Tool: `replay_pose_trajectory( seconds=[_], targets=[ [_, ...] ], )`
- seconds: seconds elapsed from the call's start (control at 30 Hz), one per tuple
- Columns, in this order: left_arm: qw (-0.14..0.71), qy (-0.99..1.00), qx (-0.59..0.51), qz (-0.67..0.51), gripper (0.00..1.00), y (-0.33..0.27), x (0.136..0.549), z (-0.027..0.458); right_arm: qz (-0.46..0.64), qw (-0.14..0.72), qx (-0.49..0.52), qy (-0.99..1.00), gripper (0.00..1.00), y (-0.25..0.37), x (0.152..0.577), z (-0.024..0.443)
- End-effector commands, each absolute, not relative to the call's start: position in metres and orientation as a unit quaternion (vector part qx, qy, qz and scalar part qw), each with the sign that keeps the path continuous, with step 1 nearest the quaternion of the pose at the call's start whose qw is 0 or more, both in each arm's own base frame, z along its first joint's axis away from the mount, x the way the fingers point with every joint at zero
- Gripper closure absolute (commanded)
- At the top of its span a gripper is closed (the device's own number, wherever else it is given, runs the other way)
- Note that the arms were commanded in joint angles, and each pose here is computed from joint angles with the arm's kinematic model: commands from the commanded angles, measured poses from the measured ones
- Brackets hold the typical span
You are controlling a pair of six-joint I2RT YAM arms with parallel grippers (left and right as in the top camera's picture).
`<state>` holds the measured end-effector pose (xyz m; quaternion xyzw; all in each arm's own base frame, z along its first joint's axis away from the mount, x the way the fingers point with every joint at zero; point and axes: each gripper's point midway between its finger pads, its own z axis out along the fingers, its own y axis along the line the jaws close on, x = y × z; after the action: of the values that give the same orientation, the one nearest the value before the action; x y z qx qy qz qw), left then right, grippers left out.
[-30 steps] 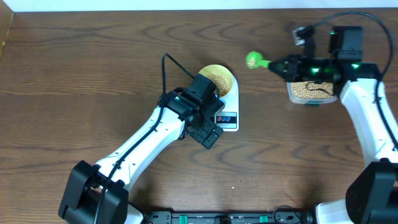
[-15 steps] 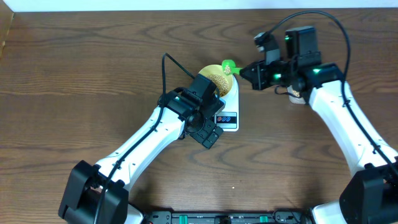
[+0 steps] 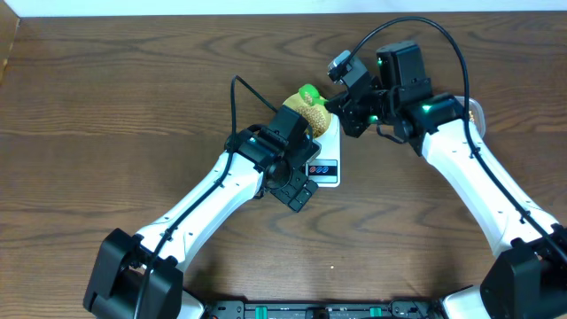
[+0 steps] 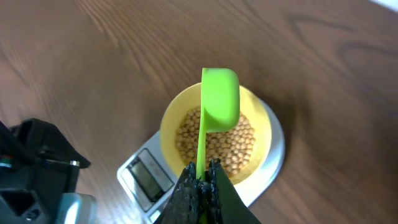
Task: Scoop item into bowl and weigh 50g on scale
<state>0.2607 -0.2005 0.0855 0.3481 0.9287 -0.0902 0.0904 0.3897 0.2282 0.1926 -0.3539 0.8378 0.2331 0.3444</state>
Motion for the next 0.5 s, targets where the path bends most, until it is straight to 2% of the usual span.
replay_pose_trajectory(
  seconds=[0.0,0.47],
  targets=[
    [0.08,0.927,0.353,-0.092,0.02,-0.201,0.257,0.081,0.204,0.376,-0.403,0.809,0.99,0.229,0.393,0.21],
    [0.08,0.927,0.353,-0.092,0.02,-0.201,0.257,0.081,0.14,0.38,-0.532,0.744,0.99,0.239,0.38,0.202]
  ],
)
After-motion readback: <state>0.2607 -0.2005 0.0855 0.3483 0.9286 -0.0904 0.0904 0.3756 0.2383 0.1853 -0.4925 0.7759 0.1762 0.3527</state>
